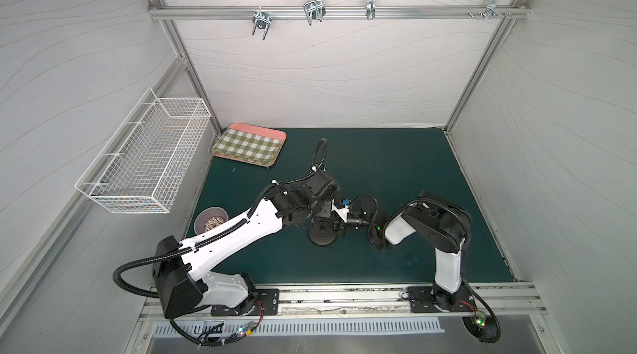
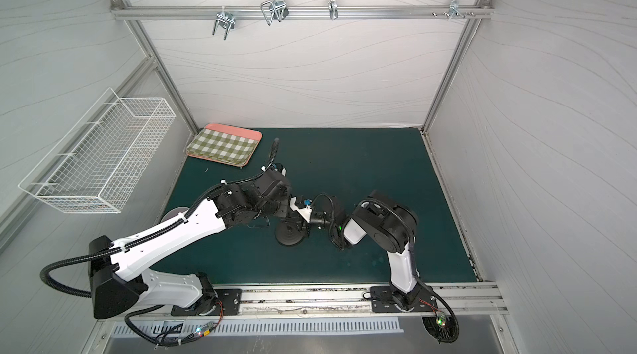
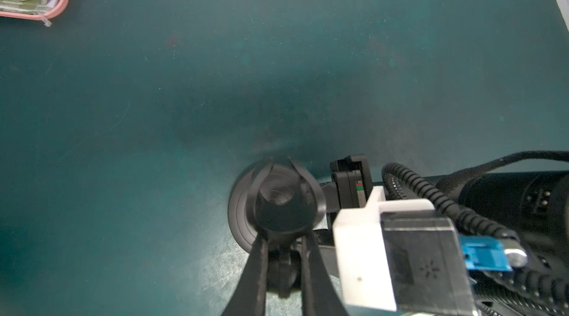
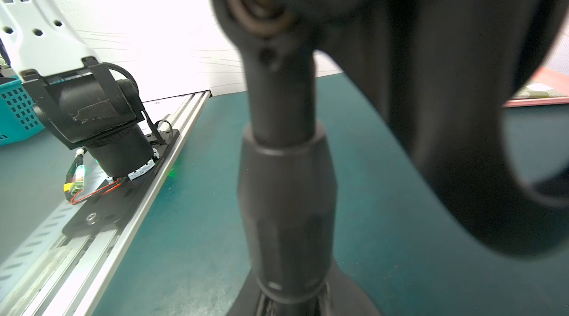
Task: Assemble a microphone stand
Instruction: Hold the microphone stand pole at the microphone stand base.
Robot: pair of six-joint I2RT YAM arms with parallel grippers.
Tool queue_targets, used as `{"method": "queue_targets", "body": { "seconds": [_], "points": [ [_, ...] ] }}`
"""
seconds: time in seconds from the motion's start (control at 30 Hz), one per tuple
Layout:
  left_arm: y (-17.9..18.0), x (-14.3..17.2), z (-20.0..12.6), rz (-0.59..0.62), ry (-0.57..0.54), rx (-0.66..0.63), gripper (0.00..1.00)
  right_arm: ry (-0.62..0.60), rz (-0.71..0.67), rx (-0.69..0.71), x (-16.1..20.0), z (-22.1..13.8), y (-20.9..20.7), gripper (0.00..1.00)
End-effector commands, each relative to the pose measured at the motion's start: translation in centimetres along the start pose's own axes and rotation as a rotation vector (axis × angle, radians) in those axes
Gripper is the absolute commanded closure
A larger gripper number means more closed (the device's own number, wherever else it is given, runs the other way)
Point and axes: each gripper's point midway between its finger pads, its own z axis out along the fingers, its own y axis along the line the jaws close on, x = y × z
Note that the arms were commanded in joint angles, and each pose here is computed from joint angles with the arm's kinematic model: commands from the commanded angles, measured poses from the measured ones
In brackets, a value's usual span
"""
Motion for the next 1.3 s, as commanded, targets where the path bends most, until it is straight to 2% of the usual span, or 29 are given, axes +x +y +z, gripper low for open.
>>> {"method": "queue_targets", "body": {
  "seconds": [0.0,0.67,0.8,0.93,1.17,1.27],
  "points": [
    [0.3,-0.4,-0.1,0.012,-0.026,-0.023,0.92,-0.038,-0.033,-0.005,-0.8,0.3,-0.3,0.77],
    [0.3,-0.6,0.1,0.033,-0.076,-0.018,0.92,-0.041,-0.046,0.019,-0.9,0.2,-1.1,0.78],
    [0.3,0.3,0.6,0.031,-0.046,-0.019,0.92,-0.035,-0.037,0.017,-0.6,0.2,-1.1,0.78],
    [0.4,1.2,1.1,0.023,-0.023,-0.012,0.92,-0.026,-0.024,-0.009,-0.3,0.0,-0.4,0.77],
    [0.4,1.4,0.8,0.026,-0.023,-0.003,0.92,-0.018,0.048,-0.11,-0.1,-1.4,0.4,0.69],
    [0.5,1.5,0.6,0.025,-0.022,-0.001,0.92,-0.024,0.075,-0.161,-0.5,-1.8,0.3,0.7]
  ]
}}
